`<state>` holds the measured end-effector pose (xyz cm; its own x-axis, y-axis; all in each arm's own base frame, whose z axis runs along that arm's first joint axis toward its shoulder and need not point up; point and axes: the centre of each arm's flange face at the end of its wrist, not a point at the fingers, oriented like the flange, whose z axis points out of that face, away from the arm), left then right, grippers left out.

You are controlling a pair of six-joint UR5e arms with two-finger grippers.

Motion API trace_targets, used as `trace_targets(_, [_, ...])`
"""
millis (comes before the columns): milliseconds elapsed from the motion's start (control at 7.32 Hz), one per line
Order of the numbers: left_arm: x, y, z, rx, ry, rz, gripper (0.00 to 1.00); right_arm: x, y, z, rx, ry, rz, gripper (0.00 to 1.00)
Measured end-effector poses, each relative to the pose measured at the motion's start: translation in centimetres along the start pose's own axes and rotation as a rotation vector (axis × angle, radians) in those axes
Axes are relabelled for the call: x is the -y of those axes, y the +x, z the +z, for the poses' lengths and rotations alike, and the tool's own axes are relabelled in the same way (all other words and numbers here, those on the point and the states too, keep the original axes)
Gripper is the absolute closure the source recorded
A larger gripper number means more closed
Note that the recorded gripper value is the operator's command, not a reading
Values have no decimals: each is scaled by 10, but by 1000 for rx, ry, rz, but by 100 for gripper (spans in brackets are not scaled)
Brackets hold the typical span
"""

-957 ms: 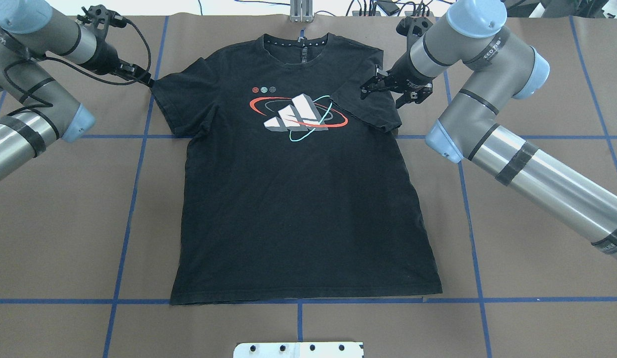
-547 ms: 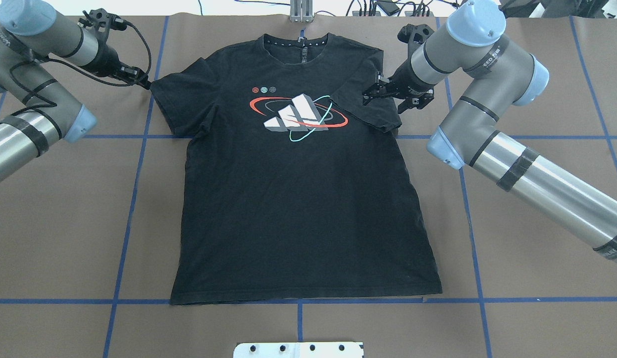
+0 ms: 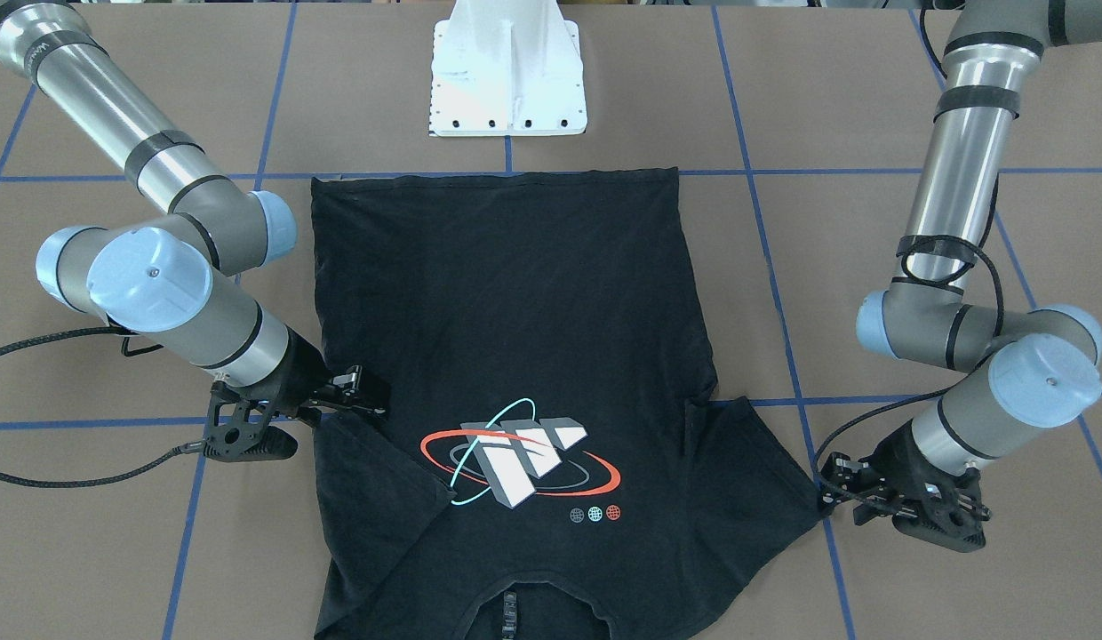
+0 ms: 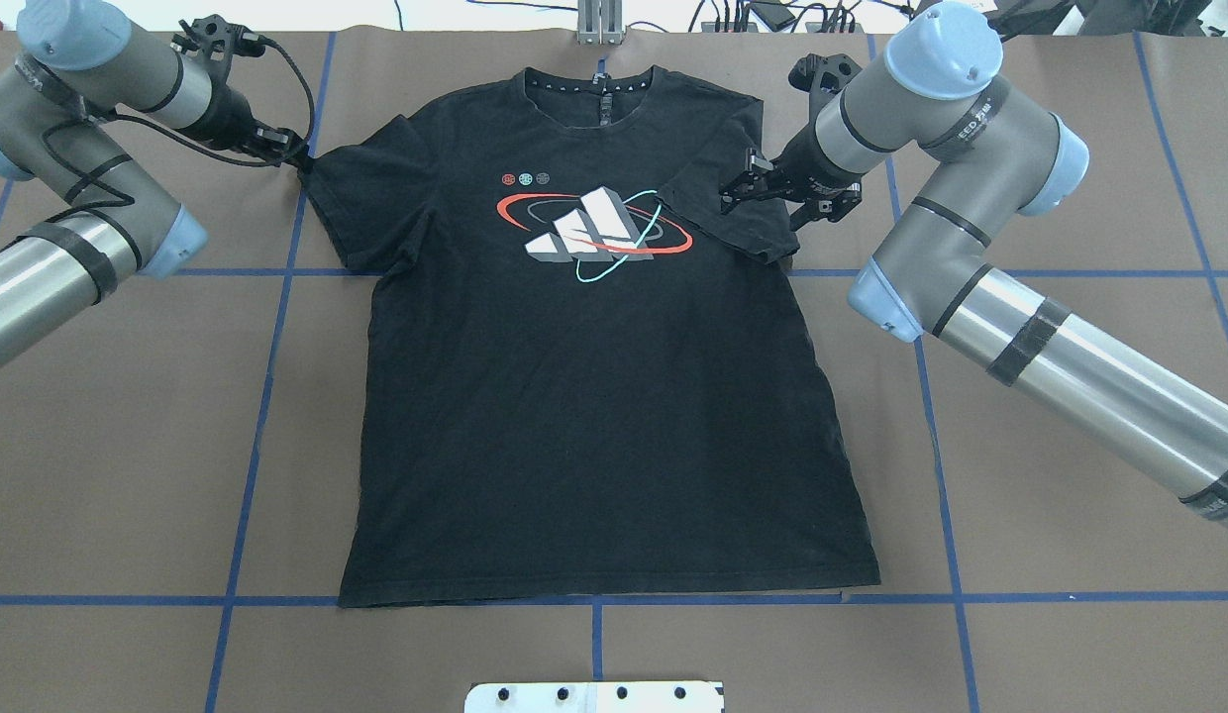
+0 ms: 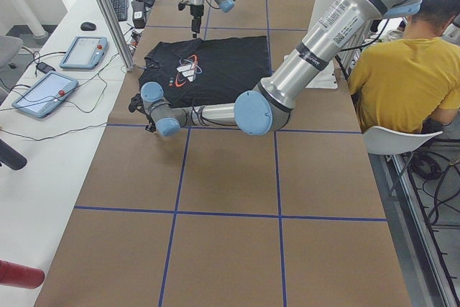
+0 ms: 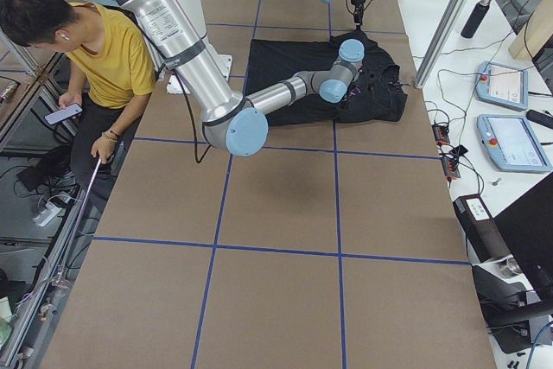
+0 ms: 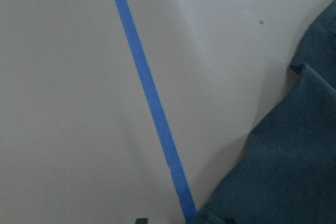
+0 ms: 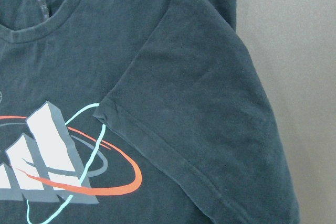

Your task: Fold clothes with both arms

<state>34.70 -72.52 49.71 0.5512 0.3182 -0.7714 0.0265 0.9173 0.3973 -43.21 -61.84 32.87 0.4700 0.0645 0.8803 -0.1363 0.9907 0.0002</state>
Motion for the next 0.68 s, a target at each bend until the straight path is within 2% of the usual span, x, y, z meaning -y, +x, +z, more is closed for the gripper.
trace_targets(273, [-2, 3, 4, -2, -5, 3, 50, -1, 1, 2, -3, 1, 0, 1])
trace_targets(410, [-3, 3, 5, -2, -7, 2, 62, -1, 1, 3, -5, 0, 0, 0])
trace_targets(547, [-3, 4, 6, -2, -9, 2, 90, -1, 2, 3, -5, 0, 1, 1])
trace_targets(683, [-3, 5, 6, -3, -9, 3, 100, -1, 2, 4, -6, -1, 1, 1])
